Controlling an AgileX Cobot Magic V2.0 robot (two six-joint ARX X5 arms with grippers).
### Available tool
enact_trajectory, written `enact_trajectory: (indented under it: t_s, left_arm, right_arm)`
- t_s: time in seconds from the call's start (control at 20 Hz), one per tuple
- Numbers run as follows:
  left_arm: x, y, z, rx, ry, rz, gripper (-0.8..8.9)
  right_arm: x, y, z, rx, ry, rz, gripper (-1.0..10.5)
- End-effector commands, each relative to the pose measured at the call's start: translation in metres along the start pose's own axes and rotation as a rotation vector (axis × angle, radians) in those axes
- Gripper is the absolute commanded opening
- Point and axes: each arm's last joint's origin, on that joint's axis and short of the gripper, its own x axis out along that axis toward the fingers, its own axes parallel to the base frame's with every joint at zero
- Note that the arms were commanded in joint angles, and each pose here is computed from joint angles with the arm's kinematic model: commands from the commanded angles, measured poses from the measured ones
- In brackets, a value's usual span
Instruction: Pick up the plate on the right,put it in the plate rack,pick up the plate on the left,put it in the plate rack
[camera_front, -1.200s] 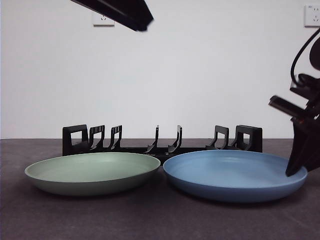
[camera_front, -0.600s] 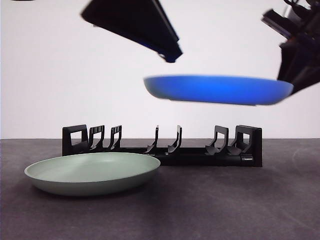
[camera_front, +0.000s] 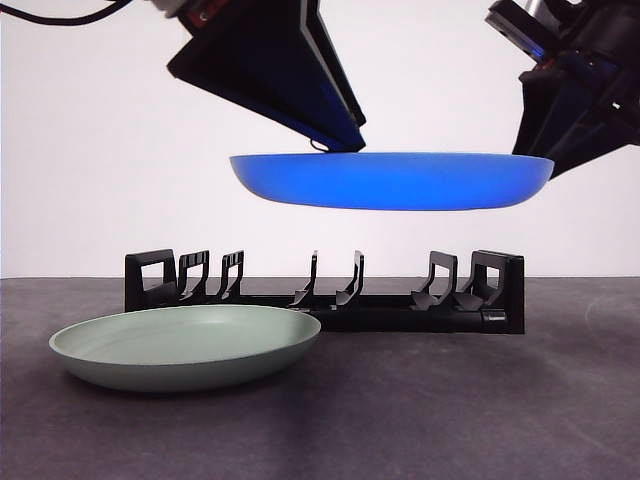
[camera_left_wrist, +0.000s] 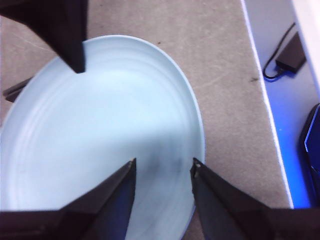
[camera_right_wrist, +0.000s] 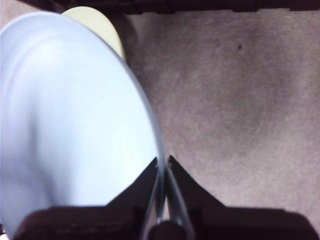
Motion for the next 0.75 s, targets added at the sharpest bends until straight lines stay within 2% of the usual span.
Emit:
enact_trajectory:
  t_s: [0.05,0.15,0.25,0.5,0.7,0.75]
  left_arm:
    - [0.001,-0.002,0.000,0.011,0.000,-0.020,1.86]
    - [0.001,-0.004,0.001,0.016,0.008,-0.029,1.94]
    - [0.001,-0.008,0.003,0.031,0.009,-0.045,2.63]
    - [0.000,-0.012,0.011,0.049,-0.032,-0.032,2.57]
    - [0.000,-0.009,0.011,0.046,-0.009,0.015,2.44]
    - [0.001,-0.009,0.011,0.046,-0.008,0.015,1.93]
  right_arm:
    - [-0.005,0.005,0.005,-0.018,-0.022,0.027,-0.1]
    - [-0.007,0.007,0.008,-0.028,-0.032,0.041,-0.1]
    - [-0.010,0.008,0.010,-0.039,-0.044,0.040,-0.1]
    - [-0.010,0.009,0.011,-0.041,-0.047,0.042,-0.1]
    - [-0.010,0.009,0.011,-0.041,-0.044,0.049,-0.1]
    - [-0.010,0.009,0.011,-0.041,-0.043,0.050,-0.1]
